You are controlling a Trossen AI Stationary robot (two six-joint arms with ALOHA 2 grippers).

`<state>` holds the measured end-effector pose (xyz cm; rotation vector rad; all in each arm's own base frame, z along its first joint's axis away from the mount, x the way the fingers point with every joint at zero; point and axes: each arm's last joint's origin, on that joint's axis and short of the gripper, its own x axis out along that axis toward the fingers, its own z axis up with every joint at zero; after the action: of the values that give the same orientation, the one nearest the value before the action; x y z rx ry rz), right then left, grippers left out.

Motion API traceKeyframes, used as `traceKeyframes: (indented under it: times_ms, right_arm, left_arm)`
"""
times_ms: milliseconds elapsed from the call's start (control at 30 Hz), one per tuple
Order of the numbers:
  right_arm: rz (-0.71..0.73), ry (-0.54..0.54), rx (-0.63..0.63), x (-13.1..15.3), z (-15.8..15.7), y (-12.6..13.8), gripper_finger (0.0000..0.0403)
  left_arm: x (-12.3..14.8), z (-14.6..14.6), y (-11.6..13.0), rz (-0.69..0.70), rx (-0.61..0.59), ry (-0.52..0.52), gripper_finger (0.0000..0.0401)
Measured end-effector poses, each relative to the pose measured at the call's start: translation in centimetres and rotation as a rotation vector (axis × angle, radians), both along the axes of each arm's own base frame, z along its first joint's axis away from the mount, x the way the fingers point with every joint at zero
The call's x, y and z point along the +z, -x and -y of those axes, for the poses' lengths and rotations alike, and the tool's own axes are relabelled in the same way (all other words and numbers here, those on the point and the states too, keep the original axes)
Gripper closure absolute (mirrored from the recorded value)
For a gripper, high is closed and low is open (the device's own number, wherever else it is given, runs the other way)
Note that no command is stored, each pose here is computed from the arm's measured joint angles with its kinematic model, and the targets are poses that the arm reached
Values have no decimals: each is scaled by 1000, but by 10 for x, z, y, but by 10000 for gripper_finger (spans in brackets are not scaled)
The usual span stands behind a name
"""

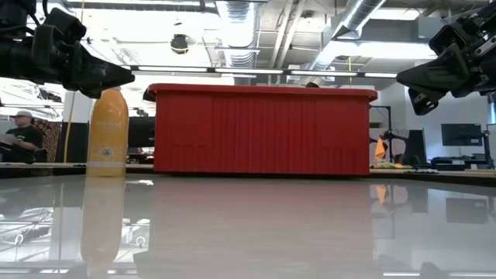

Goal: Fold Laundry from Bin
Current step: Fold the dark blue jeans

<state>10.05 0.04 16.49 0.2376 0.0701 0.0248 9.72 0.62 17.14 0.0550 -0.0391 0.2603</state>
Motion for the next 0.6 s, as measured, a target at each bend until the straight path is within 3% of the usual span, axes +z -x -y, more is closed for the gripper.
traceKeyframes:
  times_ms: [133, 300, 400, 467, 600]
  right_arm:
    - [0, 0, 0, 0, 0, 0, 365]
    - [0, 5, 0, 0, 0, 0, 365]
    - [10, 101, -38, 1, 2, 0, 365]
    - [42, 138, -70, 3, 3, 0, 365]
    - [186, 99, -86, 17, 3, 0, 365]
  left_arm:
    - [0, 0, 0, 15, -3, 49, 289]
    - [6, -1, 1, 147, 9, 307, 289]
    - [7, -2, 1, 204, 16, 448, 289]
    - [7, -2, 1, 219, 35, 487, 289]
    - [6, -2, 1, 227, 33, 538, 289]
